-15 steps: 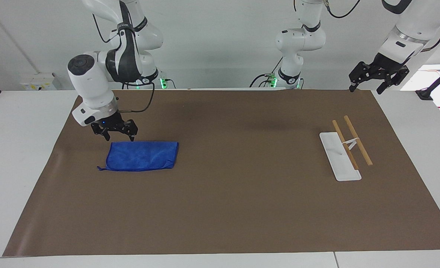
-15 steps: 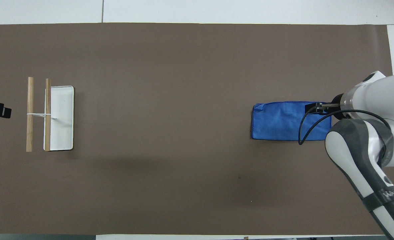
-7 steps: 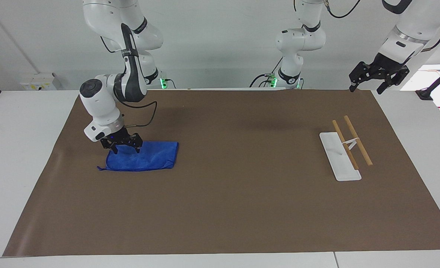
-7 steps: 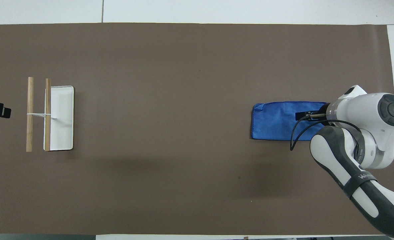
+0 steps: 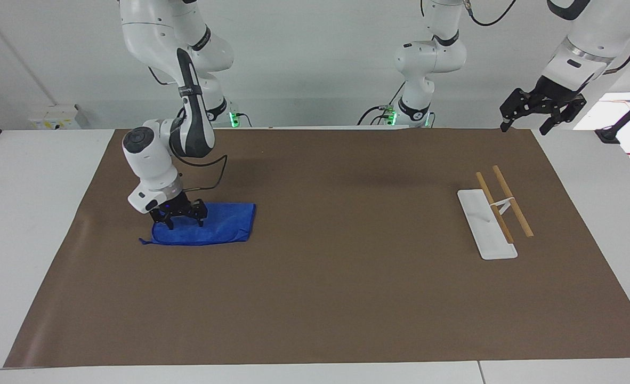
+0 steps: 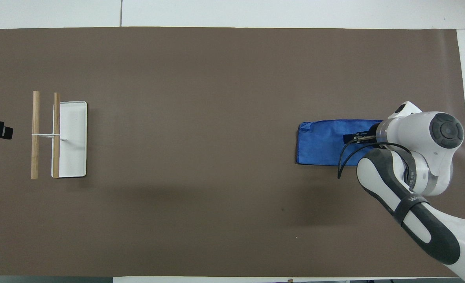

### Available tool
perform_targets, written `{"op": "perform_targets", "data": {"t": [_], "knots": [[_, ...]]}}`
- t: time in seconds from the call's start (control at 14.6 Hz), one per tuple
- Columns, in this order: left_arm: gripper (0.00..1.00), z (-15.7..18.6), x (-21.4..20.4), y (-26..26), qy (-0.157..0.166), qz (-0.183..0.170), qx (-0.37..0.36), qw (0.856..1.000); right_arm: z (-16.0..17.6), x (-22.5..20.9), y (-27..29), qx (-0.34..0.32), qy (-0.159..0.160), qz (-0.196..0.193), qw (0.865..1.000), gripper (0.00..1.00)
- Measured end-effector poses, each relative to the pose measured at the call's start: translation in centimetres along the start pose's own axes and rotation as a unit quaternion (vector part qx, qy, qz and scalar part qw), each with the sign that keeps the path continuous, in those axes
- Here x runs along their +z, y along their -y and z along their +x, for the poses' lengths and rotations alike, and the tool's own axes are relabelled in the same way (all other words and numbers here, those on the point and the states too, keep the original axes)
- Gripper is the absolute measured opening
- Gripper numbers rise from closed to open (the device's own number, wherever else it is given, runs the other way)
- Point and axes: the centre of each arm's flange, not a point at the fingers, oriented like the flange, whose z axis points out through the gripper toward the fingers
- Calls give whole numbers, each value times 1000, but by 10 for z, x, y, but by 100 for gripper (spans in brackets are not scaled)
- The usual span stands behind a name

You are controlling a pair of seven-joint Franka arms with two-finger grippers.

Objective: Right arm passes towel to left arm to hang
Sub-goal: 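Lower the right gripper onto the blue towel and close on it, then lift the towel with the right gripper and carry it toward the rack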

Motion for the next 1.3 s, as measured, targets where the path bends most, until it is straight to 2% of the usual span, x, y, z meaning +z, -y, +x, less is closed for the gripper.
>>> {"op": "perform_targets", "data": {"t": [0.27, 0.55, 0.69, 0.89, 1.17, 1.3], "knots": [[100, 0, 0, 0, 0, 0, 0, 1000, 1, -2, 8, -9, -2, 1, 1000, 41], [100, 0, 0, 0, 0, 0, 0, 1000, 2, -4, 22, -22, 2, 3, 1000, 4], [100, 0, 0, 0, 0, 0, 0, 1000, 12, -16, 26, -23, 24, 7, 999, 4], [100, 0, 0, 0, 0, 0, 0, 1000, 42, -67, 50, -12, 44, 15, 999, 4], [100, 0, 0, 0, 0, 0, 0, 1000, 71, -142, 109, 47, 23, 26, 998, 4], [100, 0, 1, 0, 1, 0, -3, 1000, 82, -180, 143, 76, 11, 57, 995, 4]]}}
